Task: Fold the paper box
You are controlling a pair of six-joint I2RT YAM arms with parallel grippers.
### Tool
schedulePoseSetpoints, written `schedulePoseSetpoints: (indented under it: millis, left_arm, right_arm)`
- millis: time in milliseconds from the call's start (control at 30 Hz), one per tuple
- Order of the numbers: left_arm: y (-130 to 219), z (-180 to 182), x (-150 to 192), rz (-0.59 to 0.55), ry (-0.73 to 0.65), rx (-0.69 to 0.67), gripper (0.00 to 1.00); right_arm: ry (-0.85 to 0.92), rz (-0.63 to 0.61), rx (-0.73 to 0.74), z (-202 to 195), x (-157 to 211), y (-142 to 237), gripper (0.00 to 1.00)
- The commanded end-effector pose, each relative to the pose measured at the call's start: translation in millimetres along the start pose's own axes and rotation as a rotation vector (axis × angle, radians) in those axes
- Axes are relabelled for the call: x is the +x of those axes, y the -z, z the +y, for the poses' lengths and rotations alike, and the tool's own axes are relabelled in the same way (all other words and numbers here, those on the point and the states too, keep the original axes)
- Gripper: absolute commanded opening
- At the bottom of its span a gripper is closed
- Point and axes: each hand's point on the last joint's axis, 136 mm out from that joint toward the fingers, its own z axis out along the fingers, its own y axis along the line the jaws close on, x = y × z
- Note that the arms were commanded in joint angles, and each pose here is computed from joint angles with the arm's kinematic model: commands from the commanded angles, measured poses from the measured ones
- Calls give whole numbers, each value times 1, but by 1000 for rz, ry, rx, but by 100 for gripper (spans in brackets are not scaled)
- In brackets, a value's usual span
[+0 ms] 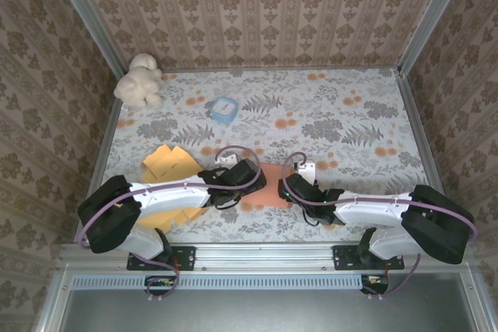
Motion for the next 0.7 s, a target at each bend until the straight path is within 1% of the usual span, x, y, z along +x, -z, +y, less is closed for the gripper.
schedulePoseSetpoints:
  millis: [0, 100, 233, 533, 667]
  left_arm:
    - [-3, -13, 3, 33, 41, 32, 100]
    - [-5, -18, 6, 49, 56, 45, 100]
    - [-5, -18, 13, 71, 86, 49, 98]
    - [3, -26, 15, 65, 79, 69, 93]
    - [3, -28, 20, 86, 97, 80, 92]
  right_arm:
    - [57, 77, 60, -16, 25, -4, 66]
    - [59, 78, 62, -17, 26, -6, 66]
    - [59, 80, 62, -16, 26, -7, 66]
    - [58, 82, 59, -15, 28, -8, 66]
    - [56, 81, 57, -14, 28, -8, 66]
